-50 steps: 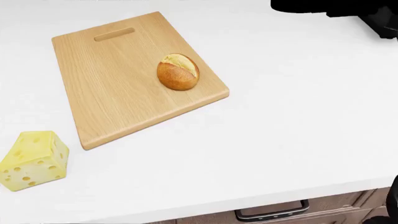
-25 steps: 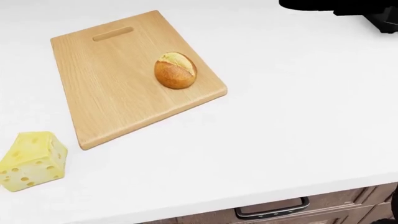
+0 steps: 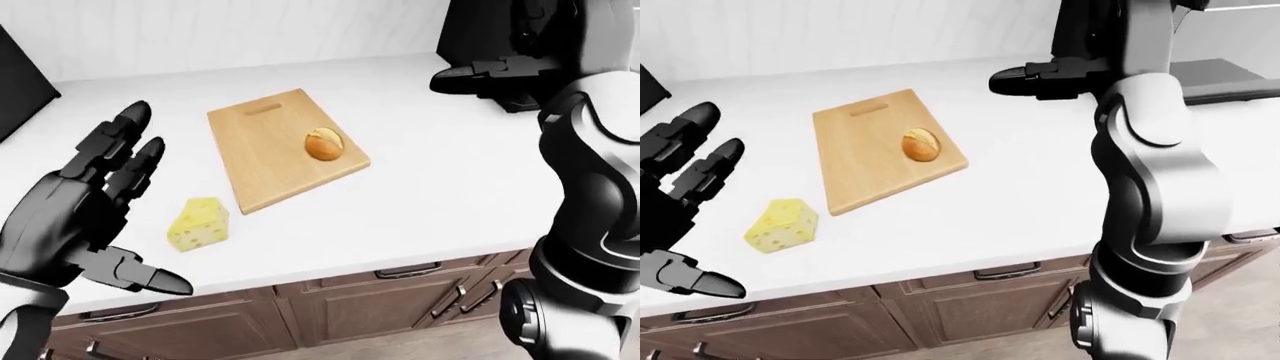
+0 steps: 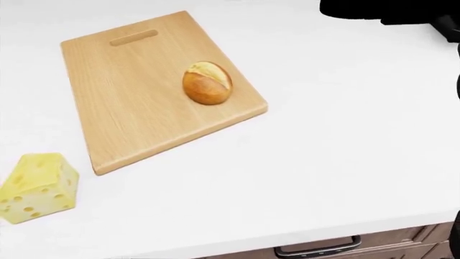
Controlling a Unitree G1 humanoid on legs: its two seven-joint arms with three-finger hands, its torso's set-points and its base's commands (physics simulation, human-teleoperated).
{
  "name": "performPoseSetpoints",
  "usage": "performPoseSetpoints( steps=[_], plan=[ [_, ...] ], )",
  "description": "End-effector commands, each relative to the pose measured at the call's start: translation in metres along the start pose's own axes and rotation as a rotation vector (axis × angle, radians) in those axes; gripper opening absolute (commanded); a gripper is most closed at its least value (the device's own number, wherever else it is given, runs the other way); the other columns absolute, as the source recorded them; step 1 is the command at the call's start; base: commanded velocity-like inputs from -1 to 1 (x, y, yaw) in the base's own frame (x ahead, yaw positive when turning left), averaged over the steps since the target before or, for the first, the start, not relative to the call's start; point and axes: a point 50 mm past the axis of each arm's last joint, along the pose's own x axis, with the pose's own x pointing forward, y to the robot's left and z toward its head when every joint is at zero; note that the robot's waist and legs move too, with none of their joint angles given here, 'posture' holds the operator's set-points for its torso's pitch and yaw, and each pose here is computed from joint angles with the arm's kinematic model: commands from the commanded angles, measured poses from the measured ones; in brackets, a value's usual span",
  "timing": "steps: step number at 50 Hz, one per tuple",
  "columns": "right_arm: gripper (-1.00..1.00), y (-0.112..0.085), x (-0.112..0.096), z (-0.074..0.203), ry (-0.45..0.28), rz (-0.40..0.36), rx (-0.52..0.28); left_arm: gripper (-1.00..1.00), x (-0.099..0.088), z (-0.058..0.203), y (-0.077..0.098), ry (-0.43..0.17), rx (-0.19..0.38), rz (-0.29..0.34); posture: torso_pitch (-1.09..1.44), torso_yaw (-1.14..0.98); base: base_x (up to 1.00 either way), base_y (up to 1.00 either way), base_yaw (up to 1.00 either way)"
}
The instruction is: Place the bread and cheese on the cutting board.
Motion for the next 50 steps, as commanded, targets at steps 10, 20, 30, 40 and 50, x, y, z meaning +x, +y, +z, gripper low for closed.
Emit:
performPoseSetpoints(
  steps=[10,20,30,40,50],
  plan=[
    [1.0,-0.001,-0.002,0.014,-0.075,-0.009,-0.001,1.0,0.007,-0.008,-0.018,-0.014,0.09,0.0,0.0,0.0,0.0,0.0,0.0],
    [1.0,0.0,-0.002,0.013,-0.073,-0.006,0.0,1.0,0.01,-0.014,-0.017,0.019,0.064,0.021,0.0,0.0,0.0,0.0,0.0],
    [1.0,0.001,-0.001,0.013,-0.073,-0.001,-0.001,0.51,0.015,-0.024,-0.011,0.059,0.058,0.065,0.0,0.0,0.0,0.0,0.0],
    [1.0,0.001,-0.001,0.012,-0.072,-0.001,-0.002,0.37,0.019,-0.034,-0.01,0.095,0.071,0.087,0.0,0.0,0.0,0.0,0.0],
    [1.0,0.002,-0.001,0.013,-0.072,0.0,0.0,0.37,0.021,-0.04,-0.007,0.111,0.115,0.116,0.0,0.0,0.0,0.0,0.0]
  ],
)
